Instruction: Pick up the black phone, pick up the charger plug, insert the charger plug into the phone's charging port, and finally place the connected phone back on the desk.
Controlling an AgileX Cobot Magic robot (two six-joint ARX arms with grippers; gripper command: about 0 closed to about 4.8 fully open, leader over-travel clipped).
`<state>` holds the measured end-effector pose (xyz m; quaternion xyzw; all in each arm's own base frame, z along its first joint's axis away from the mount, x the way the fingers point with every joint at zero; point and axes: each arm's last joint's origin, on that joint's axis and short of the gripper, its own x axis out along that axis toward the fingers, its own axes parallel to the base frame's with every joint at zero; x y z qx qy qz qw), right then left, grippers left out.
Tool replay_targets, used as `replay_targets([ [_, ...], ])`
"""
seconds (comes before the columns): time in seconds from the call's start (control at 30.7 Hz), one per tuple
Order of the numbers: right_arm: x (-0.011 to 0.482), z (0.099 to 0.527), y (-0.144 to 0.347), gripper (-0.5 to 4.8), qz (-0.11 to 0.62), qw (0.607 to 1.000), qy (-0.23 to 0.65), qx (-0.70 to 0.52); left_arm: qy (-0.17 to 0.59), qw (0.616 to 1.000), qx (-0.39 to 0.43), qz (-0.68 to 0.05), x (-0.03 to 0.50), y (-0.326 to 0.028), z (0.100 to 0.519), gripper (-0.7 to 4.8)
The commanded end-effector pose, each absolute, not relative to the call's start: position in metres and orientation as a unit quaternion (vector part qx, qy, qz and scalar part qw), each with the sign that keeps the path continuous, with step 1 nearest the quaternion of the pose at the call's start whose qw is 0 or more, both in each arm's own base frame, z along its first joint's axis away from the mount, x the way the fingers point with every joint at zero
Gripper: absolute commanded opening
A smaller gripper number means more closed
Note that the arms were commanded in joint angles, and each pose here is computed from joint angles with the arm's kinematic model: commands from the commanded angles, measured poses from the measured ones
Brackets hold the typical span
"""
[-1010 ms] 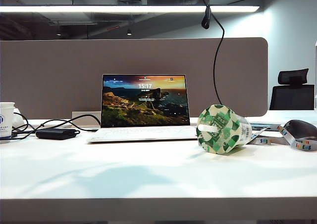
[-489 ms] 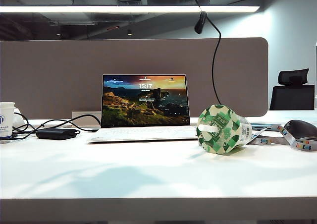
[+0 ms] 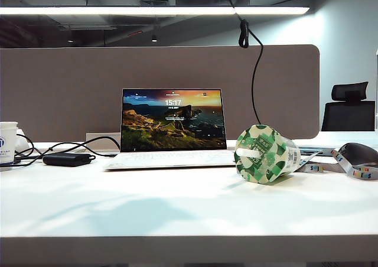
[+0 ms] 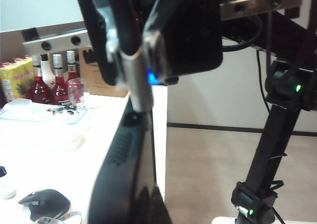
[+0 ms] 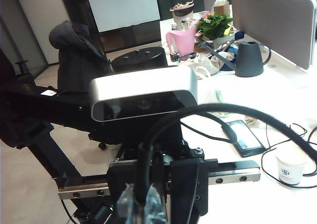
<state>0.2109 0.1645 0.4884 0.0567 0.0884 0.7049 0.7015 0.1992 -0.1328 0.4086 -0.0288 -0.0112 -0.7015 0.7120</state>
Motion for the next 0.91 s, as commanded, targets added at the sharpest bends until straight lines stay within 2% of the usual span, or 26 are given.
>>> replay_targets([
  [0.03,0.2098,0.4912,0.1623,-0.07,0.706,0.702,0.077,0.052,-0.030,0.701,-0.022,-0.712,0.1960,-0.1318,0.4146,-0.07],
  [0.33,0.2120,0.4938,0.1561,-0.07,0.696,0.712,0.069,0.051,-0.029,0.699,-0.022,-0.714,0.1958,-0.1318,0.4144,-0.07],
  [0.91,0.2096,0.4959,0.1566,-0.07,0.713,0.696,0.064,0.052,-0.029,0.704,-0.022,-0.710,0.1963,-0.1319,0.4142,-0.07],
])
